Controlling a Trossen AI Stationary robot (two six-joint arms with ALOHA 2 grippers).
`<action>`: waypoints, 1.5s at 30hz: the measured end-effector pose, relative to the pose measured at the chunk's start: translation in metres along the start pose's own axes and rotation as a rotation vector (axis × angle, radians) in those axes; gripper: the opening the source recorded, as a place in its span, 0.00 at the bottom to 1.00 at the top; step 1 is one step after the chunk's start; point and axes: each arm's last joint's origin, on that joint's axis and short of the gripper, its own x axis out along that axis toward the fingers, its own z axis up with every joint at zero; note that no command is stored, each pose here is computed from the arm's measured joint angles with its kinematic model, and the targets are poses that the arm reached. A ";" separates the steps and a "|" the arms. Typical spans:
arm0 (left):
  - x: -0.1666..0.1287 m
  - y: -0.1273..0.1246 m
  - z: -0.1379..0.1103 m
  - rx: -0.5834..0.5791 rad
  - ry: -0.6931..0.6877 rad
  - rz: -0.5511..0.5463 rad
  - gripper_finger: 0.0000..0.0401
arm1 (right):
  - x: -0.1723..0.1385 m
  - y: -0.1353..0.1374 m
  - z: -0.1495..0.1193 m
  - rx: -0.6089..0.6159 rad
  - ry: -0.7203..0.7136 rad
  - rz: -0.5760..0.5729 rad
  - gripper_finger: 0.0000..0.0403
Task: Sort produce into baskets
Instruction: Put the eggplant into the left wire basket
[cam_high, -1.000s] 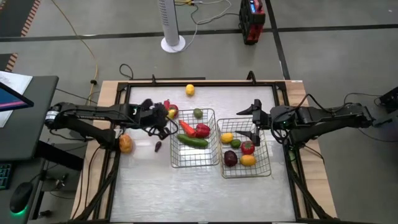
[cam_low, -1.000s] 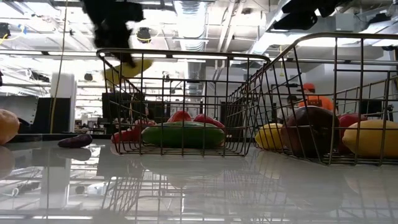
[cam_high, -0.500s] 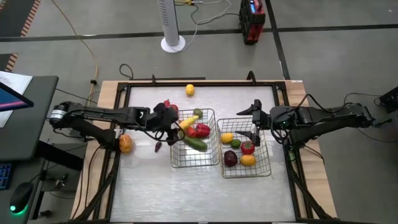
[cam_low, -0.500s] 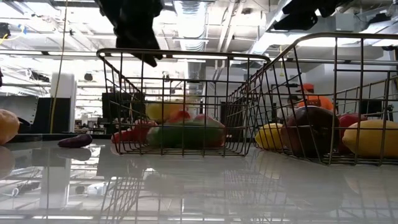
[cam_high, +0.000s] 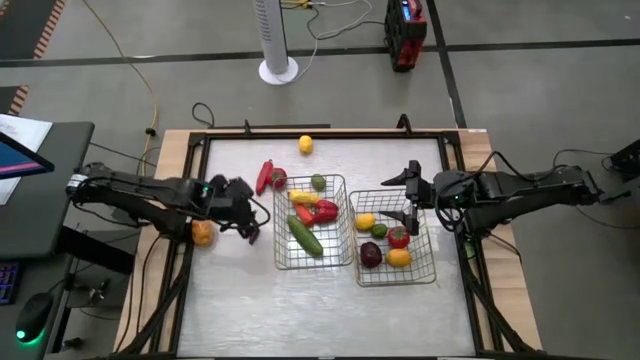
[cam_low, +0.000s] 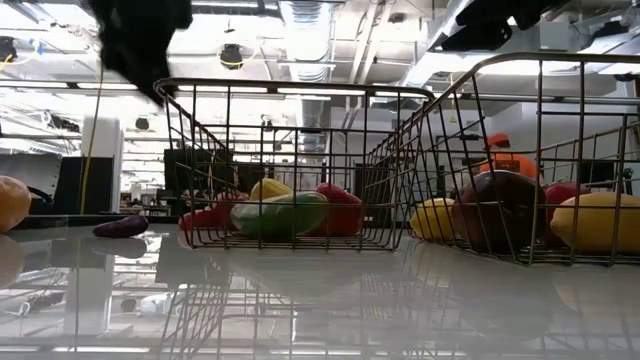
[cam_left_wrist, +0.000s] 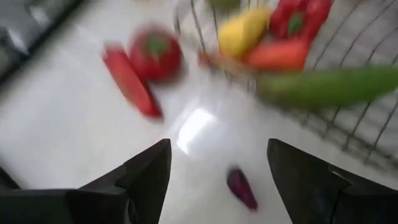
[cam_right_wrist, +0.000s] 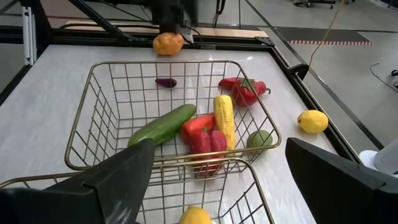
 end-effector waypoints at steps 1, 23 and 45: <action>0.006 -0.001 -0.007 -0.013 0.033 -0.010 0.63 | 0.000 0.000 0.000 -0.001 -0.001 0.000 0.96; 0.084 -0.041 -0.077 -0.052 0.049 0.049 0.63 | 0.000 0.000 0.000 0.003 -0.002 -0.002 0.96; 0.115 -0.056 -0.094 0.018 0.117 0.138 0.41 | 0.000 0.000 0.000 0.004 -0.001 -0.001 0.96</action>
